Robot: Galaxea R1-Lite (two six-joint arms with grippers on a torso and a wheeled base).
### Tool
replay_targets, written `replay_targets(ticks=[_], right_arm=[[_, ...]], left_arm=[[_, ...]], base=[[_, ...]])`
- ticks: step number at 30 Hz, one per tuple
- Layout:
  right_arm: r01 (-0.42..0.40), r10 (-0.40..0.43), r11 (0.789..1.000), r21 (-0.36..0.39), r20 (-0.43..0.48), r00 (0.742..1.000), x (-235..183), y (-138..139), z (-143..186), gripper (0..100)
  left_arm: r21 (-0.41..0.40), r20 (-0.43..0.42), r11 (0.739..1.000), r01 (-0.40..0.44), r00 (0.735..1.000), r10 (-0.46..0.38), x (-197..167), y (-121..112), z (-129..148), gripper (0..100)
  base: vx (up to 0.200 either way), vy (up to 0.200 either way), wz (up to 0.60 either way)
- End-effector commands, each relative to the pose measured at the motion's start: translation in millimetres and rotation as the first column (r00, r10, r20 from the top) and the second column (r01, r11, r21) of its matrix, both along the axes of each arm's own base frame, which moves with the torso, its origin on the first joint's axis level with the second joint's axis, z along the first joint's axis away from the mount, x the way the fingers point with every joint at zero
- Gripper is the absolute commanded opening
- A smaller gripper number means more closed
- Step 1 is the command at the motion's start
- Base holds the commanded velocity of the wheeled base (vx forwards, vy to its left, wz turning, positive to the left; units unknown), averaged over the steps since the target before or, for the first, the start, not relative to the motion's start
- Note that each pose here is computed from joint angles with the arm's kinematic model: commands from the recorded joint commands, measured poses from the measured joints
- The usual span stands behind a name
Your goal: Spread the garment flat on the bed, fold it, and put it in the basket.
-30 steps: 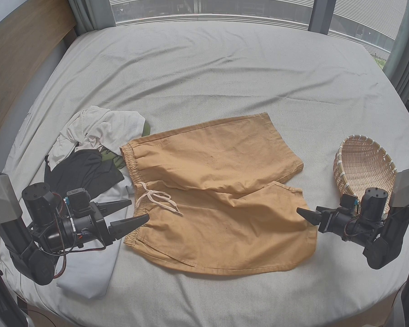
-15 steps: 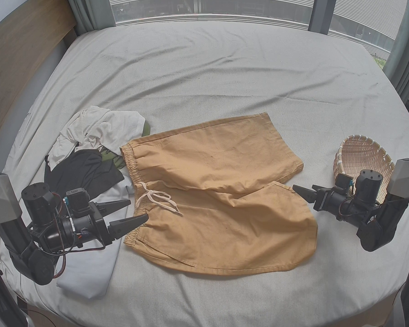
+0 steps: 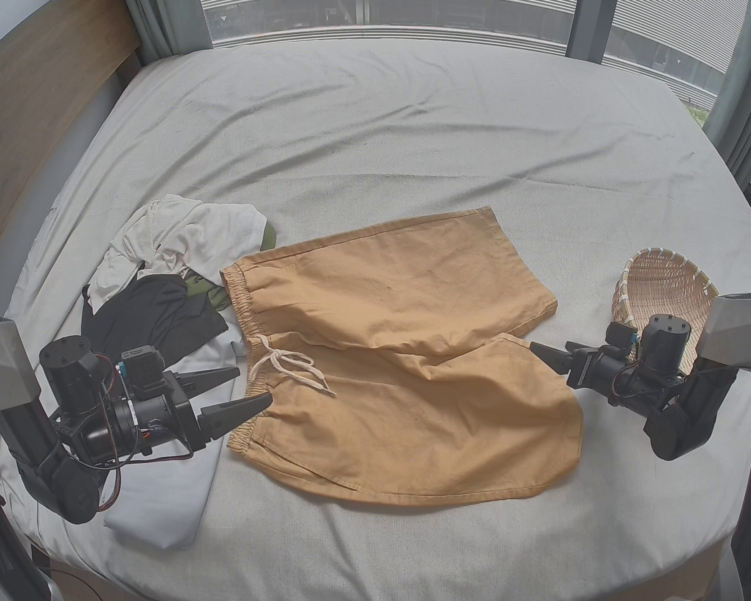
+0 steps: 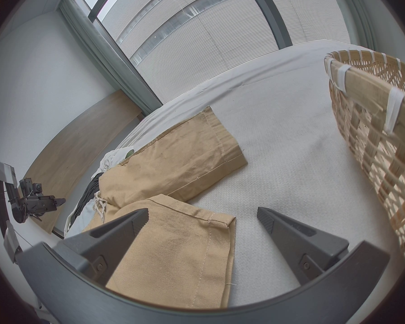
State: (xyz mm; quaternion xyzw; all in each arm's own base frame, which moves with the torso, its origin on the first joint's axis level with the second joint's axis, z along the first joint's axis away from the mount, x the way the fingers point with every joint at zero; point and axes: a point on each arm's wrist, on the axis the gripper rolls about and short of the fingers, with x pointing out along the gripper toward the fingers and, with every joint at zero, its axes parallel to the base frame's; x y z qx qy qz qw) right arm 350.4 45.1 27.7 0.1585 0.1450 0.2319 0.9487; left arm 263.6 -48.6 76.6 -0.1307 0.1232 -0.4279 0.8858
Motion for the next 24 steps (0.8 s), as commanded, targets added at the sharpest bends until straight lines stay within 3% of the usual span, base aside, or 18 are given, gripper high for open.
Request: replay_targets(ticks=[1,9,10,24], right_arm=[[-0.007,0.007,1.0,-0.002,-0.019,1.0,0.1,2.2,-8.4,100],[-0.018,0.017,1.0,-0.003,-0.028,0.999,1.0,6.1,-13.8,100],[-0.018,0.017,1.0,-0.003,-0.027,0.999,1.3,6.2,-13.6,0],[-0.002,0.002,1.0,0.0,0.002,1.0,6.3,1.2,-7.5,0]], left_arm=[[-0.001,0.003,1.0,0.0,1.0,0.0,0.1,-0.1,0.2,100],[0.0,0.001,1.0,0.0,1.0,0.0,0.1,0.0,0.0,100],[-0.001,0.003,1.0,0.0,1.0,0.0,0.1,-0.1,0.2,100],[0.008,0.0,1.0,0.001,1.0,-0.001,2.1,-0.3,-3.4,100]], base=[[0.0,0.0,0.0],[0.0,0.0,0.0],[0.0,0.0,0.0],[0.0,0.0,0.0]])
